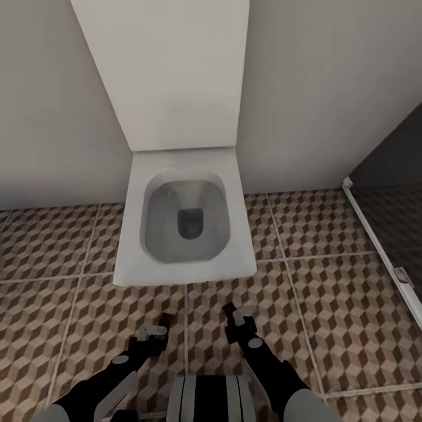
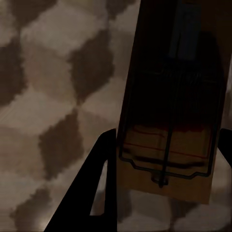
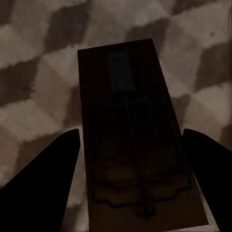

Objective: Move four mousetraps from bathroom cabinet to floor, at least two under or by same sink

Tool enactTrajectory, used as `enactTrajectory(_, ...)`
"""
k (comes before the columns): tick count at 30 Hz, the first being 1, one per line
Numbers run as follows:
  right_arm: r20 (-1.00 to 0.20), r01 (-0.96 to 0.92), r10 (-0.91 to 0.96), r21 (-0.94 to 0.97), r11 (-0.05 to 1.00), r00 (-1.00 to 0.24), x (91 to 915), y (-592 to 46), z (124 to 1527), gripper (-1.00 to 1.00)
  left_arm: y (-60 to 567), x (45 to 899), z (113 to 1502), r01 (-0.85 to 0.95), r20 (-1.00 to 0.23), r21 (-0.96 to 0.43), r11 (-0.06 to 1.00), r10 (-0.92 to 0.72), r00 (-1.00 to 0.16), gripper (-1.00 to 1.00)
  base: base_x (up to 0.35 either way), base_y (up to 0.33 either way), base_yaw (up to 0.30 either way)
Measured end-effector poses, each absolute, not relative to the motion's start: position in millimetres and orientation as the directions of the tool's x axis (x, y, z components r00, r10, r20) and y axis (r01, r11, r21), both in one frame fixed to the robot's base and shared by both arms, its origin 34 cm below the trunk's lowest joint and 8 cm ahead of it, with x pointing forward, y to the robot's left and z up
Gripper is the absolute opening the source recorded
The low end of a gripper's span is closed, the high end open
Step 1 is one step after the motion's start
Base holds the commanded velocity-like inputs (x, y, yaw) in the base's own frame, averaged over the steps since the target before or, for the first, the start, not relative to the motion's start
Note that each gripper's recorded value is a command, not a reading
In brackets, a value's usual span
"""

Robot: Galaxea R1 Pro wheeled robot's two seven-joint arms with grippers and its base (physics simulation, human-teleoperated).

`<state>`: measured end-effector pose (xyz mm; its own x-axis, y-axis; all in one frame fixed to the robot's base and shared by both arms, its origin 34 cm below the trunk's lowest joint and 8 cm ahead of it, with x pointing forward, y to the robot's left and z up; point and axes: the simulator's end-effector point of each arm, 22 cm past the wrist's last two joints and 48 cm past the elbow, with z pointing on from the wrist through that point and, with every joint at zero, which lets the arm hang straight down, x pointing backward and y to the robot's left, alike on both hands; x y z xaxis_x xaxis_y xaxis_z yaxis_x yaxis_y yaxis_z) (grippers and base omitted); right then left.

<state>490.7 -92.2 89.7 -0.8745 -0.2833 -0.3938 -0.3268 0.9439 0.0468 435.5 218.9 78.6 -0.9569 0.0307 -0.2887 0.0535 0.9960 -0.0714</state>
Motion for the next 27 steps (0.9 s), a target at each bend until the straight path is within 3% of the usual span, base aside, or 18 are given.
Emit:
enactTrajectory(7,-0.394,-0.327,-0.284,0.047,0.944,-0.874,490.6,-92.2,89.5,-1.00,218.9,435.4,78.4,0.053,-0.288,-0.071,0.996,0.031,-0.957,-1.00,0.115,0.000,0.000)
enactTrajectory(27,-0.392,-0.329,-0.286,0.046,0.943,-0.874,489.9,-93.0,89.0,-1.00,216.5,437.1,79.5,0.055,-0.293,-0.075,0.996,0.031,-0.956,-1.00,0.002,0.000,0.000)
